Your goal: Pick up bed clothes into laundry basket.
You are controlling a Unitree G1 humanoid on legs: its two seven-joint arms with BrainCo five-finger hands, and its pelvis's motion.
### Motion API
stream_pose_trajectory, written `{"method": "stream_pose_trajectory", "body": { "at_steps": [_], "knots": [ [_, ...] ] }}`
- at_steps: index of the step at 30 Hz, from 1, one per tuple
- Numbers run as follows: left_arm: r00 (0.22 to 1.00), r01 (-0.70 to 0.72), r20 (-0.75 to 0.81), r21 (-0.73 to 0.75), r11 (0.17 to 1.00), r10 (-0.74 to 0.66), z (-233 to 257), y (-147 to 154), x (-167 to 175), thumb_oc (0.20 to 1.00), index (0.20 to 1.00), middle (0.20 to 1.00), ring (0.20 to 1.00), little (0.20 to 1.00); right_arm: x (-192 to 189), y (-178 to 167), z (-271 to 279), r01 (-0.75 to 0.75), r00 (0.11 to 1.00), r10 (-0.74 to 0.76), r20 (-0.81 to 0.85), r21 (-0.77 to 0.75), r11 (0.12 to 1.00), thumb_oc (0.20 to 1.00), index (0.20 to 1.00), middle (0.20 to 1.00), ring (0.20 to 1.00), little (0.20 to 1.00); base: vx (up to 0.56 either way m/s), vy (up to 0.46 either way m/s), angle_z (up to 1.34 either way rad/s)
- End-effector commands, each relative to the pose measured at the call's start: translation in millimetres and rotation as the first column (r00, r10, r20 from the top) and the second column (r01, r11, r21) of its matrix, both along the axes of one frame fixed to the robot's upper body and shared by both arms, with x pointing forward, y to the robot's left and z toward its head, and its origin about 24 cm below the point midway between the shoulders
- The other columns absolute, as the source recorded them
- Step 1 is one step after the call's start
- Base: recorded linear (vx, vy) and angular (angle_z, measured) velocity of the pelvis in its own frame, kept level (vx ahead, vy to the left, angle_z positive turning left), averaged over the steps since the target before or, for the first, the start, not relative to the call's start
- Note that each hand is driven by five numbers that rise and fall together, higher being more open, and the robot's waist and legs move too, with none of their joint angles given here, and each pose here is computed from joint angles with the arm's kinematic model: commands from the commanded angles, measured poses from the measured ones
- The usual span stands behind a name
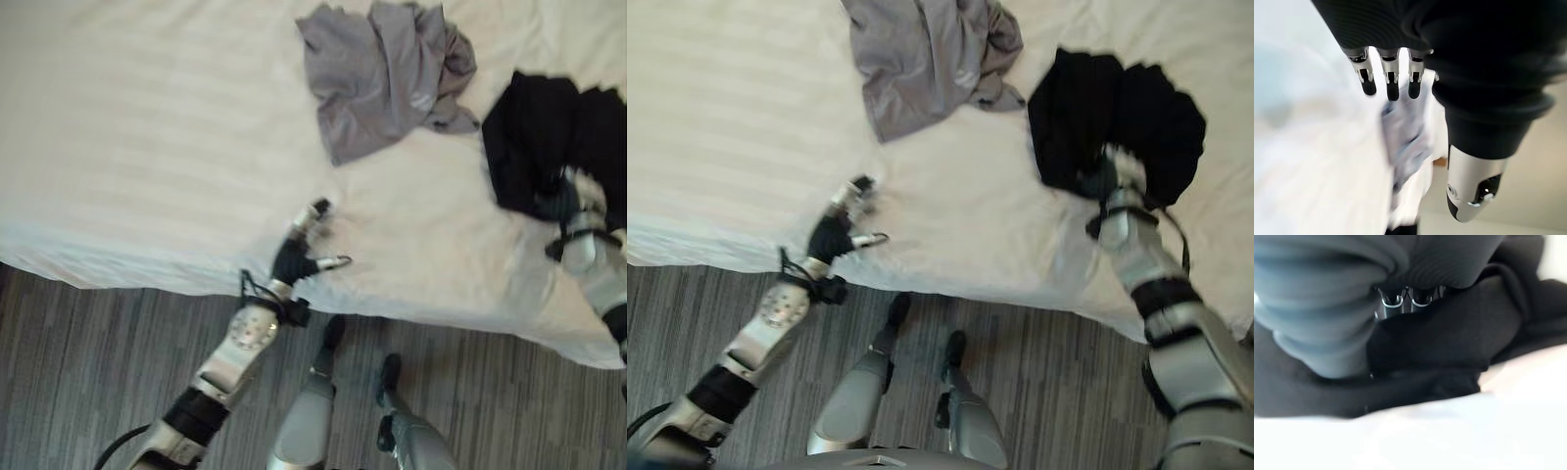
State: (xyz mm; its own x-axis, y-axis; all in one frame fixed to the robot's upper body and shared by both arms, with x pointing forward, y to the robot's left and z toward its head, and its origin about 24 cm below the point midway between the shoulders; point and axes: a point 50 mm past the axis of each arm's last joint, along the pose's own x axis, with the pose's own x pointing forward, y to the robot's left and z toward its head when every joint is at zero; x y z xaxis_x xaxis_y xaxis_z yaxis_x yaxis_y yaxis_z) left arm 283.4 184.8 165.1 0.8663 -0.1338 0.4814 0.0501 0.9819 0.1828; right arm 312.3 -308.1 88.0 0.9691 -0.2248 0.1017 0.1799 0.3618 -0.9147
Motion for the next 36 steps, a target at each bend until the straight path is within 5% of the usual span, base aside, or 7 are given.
{"method": "stream_pose_trajectory", "body": {
  "at_steps": [1,7,8,11,16,21,36],
  "knots": [
    [0.983,-0.041,0.183,0.111,0.993,0.021,24.4,-22.6,9.4,1.0,1.0,1.0,1.0,1.0,-47.5,-11.1,-87.2,0.037,0.914,-0.04,-0.404,-0.016,0.999,0.2,0.2,0.2,0.2,0.2,0.09,0.053,0.0],
    [0.967,-0.161,0.234,0.259,0.952,0.1,41.4,-35.9,43.5,1.0,1.0,1.0,1.0,1.0,-123.6,10.3,-178.0,0.136,0.697,-0.058,-0.715,0.052,0.989,0.2,0.2,0.2,0.2,0.2,0.05,0.061,-0.14],
    [0.948,-0.289,0.247,0.418,0.861,0.199,42.9,-32.2,69.6,1.0,1.0,1.0,1.0,1.0,-169.4,23.7,-209.9,0.149,0.553,-0.038,-0.833,0.053,0.987,0.2,0.2,0.2,0.2,0.2,-0.01,0.111,-0.37],
    [0.898,-0.441,0.3,0.624,0.645,0.323,49.3,-19.3,102.4,1.0,1.0,1.0,1.0,1.0,-197.2,44.5,-230.1,0.185,0.464,-0.007,-0.886,0.089,0.979,0.2,0.2,0.2,0.2,0.2,-0.05,0.098,-0.18],
    [0.737,-0.62,0.525,0.777,0.113,0.426,97.0,15.0,130.5,1.0,1.0,1.0,1.0,1.0,-264.9,107.3,-258.1,0.178,0.273,0.193,-0.943,0.246,0.953,0.2,0.2,0.2,0.2,0.2,-0.05,0.056,-0.47],
    [0.637,-0.657,0.648,0.74,-0.147,0.418,127.4,39.1,128.6,1.0,1.0,1.0,1.0,1.0,-268.4,133.7,-260.2,0.276,0.293,0.285,-0.913,0.366,0.889,0.2,0.2,0.2,0.2,0.2,-0.02,0.047,-0.24],
    [0.497,-0.662,0.649,0.713,-0.231,0.576,153.0,103.8,108.1,1.0,1.0,1.0,1.0,1.0,-268.6,126.3,-260.0,0.247,0.284,0.262,-0.922,0.335,0.909,0.2,0.2,0.2,0.2,0.2,-0.03,0.038,-0.1]
  ]
}}
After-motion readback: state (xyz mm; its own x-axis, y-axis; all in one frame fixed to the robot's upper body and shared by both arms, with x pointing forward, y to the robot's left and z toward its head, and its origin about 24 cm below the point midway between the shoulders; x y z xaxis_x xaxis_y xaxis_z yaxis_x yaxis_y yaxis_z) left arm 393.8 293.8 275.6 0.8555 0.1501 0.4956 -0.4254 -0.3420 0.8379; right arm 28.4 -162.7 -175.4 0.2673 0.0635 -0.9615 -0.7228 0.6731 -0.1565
